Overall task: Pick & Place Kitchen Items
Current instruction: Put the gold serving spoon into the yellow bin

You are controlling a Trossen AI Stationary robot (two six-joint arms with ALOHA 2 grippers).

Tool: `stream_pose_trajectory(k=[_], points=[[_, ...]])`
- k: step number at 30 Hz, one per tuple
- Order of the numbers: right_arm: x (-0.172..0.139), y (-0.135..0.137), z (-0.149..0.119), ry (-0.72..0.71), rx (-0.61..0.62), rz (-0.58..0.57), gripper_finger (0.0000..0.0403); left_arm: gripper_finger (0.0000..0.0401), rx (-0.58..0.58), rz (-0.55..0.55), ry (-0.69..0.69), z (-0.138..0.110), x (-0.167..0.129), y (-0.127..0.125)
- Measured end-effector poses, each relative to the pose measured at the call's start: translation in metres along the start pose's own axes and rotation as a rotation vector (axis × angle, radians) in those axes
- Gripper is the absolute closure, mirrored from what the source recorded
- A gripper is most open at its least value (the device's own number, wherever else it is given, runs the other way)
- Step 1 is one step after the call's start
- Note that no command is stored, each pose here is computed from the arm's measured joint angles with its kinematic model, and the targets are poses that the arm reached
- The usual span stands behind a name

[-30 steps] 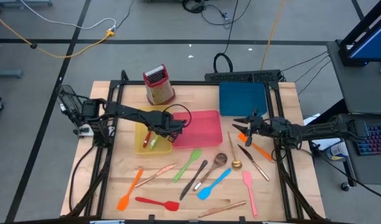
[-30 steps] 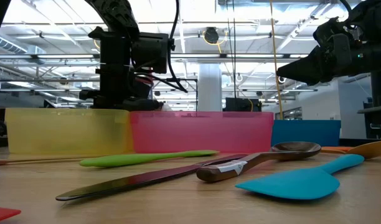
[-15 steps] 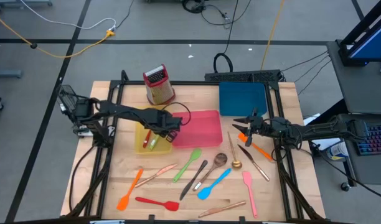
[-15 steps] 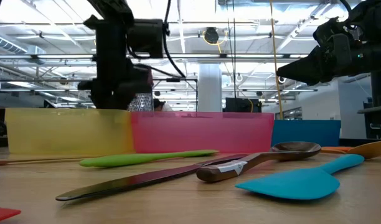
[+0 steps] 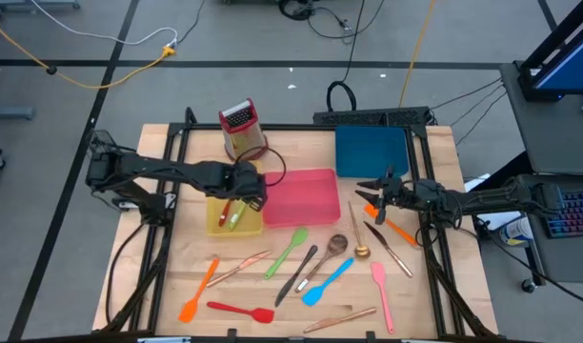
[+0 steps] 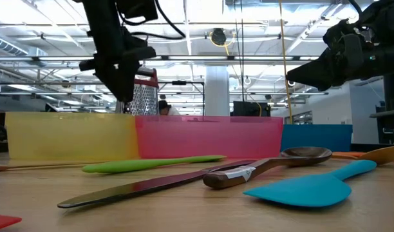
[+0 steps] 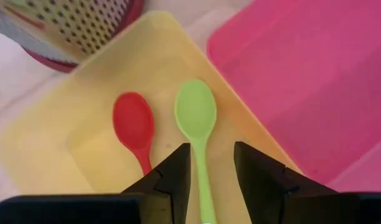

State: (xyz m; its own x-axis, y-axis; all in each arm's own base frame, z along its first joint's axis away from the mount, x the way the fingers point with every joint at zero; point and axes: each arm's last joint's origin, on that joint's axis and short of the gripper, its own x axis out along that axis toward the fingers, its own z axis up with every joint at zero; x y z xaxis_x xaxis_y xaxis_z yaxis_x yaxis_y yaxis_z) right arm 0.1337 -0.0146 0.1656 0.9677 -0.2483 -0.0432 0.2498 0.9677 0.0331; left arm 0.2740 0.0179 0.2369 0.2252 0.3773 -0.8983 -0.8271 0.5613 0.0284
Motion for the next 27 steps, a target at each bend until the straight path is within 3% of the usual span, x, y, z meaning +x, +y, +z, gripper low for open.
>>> stream_pose_trajectory(k=[8,20,27], points=[[0.000,0.000,-0.001,0.007,0.049,0.001,0.0298,0.0272,0.063,-0.051,-0.079,-0.007,-0.009,-0.013],[0.000,0.000,-0.003,0.030,0.073,0.000,0.0298,0.0272,0.188,-0.351,-0.332,-0.003,-0.027,-0.055],[0.000,0.000,-0.004,0.041,0.072,-0.001,0.0298,0.0272,0.258,-0.457,-0.425,-0.009,-0.040,-0.071]])
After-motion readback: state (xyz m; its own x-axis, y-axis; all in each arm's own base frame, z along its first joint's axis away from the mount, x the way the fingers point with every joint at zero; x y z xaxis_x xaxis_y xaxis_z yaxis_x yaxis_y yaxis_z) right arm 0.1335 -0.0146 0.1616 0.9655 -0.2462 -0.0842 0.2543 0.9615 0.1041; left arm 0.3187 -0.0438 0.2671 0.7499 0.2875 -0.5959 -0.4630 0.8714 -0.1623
